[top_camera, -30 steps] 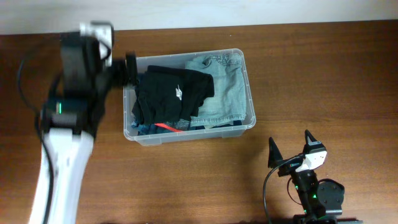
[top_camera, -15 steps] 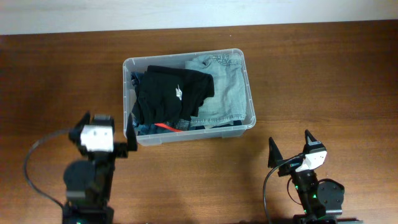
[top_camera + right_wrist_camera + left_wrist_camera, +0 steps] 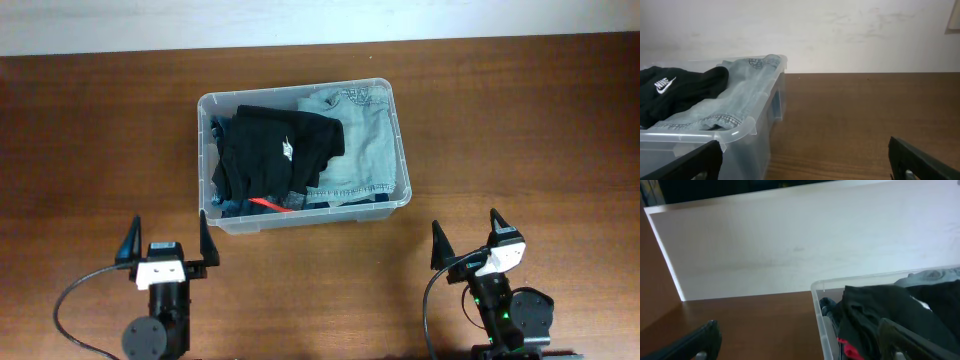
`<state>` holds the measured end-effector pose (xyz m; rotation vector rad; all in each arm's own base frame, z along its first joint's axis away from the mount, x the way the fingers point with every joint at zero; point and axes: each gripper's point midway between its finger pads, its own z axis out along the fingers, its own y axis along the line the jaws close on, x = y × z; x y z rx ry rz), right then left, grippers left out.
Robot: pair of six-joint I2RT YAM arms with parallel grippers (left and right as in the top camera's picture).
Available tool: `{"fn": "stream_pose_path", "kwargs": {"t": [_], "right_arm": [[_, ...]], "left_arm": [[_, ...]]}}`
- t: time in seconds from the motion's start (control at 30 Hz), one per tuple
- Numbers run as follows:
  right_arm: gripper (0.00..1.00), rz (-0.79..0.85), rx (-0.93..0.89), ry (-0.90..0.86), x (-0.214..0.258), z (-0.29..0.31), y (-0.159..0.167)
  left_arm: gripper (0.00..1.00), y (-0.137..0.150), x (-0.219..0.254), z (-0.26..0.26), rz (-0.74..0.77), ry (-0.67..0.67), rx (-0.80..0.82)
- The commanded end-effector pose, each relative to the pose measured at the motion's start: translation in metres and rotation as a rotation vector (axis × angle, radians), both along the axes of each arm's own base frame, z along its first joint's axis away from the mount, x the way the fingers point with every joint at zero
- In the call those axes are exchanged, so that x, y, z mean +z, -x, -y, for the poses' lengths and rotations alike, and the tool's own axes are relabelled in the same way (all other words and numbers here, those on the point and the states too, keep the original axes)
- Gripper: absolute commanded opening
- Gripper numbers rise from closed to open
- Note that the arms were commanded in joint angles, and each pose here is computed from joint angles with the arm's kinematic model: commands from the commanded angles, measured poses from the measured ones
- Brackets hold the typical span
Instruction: Pack container
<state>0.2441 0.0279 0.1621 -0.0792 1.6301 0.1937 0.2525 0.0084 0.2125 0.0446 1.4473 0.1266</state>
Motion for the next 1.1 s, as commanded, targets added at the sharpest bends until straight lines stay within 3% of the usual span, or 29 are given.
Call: {"fn": "stream_pose_path", "kwargs": {"t": [0.0,0.17,0.4,1.07], "right_arm": [[0.99,0.0,-0.016,0.01,-0.002,0.003,0.0],[0.99,0.0,-0.016,0.01,-0.002,0.003,0.0],[0.99,0.0,-0.016,0.01,-0.002,0.003,0.0],[0.98,0.0,-0.016,0.01,-0.002,0.003,0.0]], "left_arm": [[0.99,0.004,-0.001,0.001,0.017,-0.017,-0.005],[0.99,0.008,-0.01,-0.004,-0.017,-0.014,0.023],[0.99,0.007,-0.056,-0.006,-0.204,-0.013,0.025],[0.99,0.007,-0.056,-0.003,-0.205,-0.013,0.004]]}}
